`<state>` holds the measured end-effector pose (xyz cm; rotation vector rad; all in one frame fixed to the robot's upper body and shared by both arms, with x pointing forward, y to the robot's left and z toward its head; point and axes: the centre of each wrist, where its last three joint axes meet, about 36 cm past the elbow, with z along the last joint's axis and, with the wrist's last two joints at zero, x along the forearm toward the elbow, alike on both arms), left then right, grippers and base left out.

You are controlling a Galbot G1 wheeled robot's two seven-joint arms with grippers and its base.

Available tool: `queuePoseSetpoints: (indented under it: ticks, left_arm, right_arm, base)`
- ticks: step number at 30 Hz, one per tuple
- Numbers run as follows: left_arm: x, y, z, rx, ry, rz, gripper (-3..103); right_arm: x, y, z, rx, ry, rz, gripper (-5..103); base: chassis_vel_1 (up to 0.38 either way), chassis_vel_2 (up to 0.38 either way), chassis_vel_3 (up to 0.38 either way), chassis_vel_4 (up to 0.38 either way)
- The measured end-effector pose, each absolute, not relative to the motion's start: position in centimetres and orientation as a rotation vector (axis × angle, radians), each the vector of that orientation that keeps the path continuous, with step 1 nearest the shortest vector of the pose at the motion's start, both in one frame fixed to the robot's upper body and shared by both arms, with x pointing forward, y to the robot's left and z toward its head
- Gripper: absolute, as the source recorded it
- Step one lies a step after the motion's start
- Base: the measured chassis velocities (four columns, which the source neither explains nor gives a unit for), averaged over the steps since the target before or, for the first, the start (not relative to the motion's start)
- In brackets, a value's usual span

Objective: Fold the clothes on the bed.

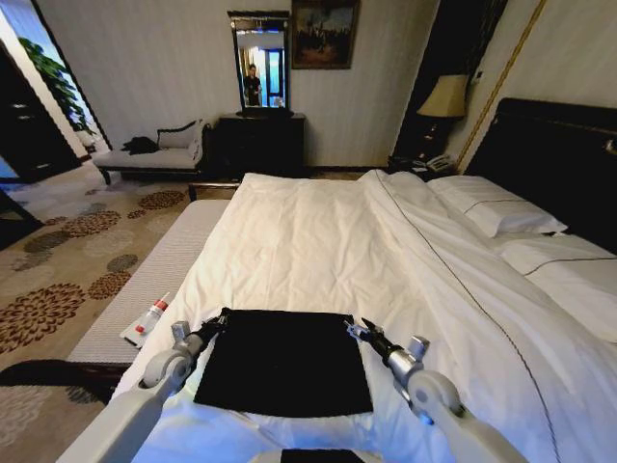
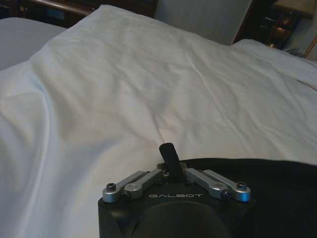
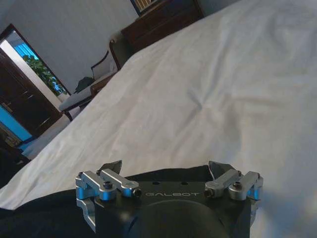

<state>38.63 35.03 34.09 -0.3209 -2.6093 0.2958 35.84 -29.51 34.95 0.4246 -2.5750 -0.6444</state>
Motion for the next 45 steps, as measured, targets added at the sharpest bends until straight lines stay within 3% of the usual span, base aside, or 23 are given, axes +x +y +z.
queuePoseSetpoints:
  ticks: [14,21,27,29,33,34,36,38,42,45]
  left_arm:
    - [38.8,34.8,34.3,-0.328,-2.613,0.303,2]
    - [39.0,34.7,34.4,-0.331,-2.616,0.305,2]
    - [39.0,34.7,34.1,-0.327,-2.620,0.309,2]
    - [39.0,34.6,34.1,-0.327,-2.620,0.310,2]
    - [38.9,34.4,34.1,-0.333,-2.621,0.315,2]
    - [38.9,34.4,34.1,-0.333,-2.621,0.315,2]
    - [38.9,34.3,34.0,-0.335,-2.620,0.318,2]
    - [38.9,34.3,34.0,-0.336,-2.620,0.318,2]
    - [38.7,34.2,34.0,-0.338,-2.621,0.318,2]
    - [38.7,34.3,34.1,-0.337,-2.622,0.318,2]
  right_arm:
    - [37.6,-29.9,32.4,0.382,-2.531,-0.612,96]
    - [38.3,-30.1,31.6,0.370,-2.519,-0.589,85]
    - [38.4,-29.7,31.5,0.386,-2.514,-0.576,58]
    - [38.4,-29.7,31.5,0.388,-2.513,-0.574,58]
    - [38.2,-29.5,31.4,0.394,-2.510,-0.566,36]
    - [38.2,-29.5,31.4,0.394,-2.510,-0.566,36]
    - [38.1,-29.4,31.5,0.400,-2.511,-0.564,25]
    - [38.0,-29.4,31.6,0.402,-2.512,-0.564,25]
    - [38.0,-29.3,31.9,0.409,-2.517,-0.561,4]
    - [38.0,-29.3,32.0,0.410,-2.521,-0.561,1]
  base:
    - [0.000,0.000,0.000,0.000]
    - [0.000,0.000,0.000,0.000]
    - [0.000,0.000,0.000,0.000]
    - [0.000,0.000,0.000,0.000]
    - [0.000,0.000,0.000,0.000]
    - [0.000,0.000,0.000,0.000]
    - [0.000,0.000,0.000,0.000]
    - [0.000,0.000,0.000,0.000]
    - [0.000,0.000,0.000,0.000]
    - [0.000,0.000,0.000,0.000]
